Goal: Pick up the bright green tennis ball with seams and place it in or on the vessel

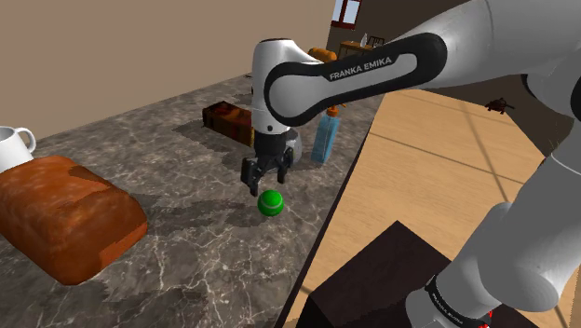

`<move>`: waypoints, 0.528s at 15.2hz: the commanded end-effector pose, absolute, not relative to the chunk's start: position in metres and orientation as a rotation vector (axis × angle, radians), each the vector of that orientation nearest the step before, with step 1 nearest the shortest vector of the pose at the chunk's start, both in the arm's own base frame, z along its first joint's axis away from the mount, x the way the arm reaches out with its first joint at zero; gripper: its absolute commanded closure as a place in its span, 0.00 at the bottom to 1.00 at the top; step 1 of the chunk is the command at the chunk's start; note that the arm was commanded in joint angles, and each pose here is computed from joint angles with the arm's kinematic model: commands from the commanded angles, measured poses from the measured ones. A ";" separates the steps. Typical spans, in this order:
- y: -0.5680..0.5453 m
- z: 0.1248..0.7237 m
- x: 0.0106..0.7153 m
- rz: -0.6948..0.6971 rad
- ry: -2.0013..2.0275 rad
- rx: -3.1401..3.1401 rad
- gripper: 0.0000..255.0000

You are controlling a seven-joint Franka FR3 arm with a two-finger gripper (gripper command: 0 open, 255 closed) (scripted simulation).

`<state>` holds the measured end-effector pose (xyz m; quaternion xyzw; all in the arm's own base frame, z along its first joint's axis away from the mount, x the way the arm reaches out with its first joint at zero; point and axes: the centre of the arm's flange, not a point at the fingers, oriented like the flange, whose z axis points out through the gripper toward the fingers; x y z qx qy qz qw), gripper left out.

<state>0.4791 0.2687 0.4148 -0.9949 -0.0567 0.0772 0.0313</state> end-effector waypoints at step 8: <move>0.274 0.376 0.475 0.236 -0.176 -3.066 0.00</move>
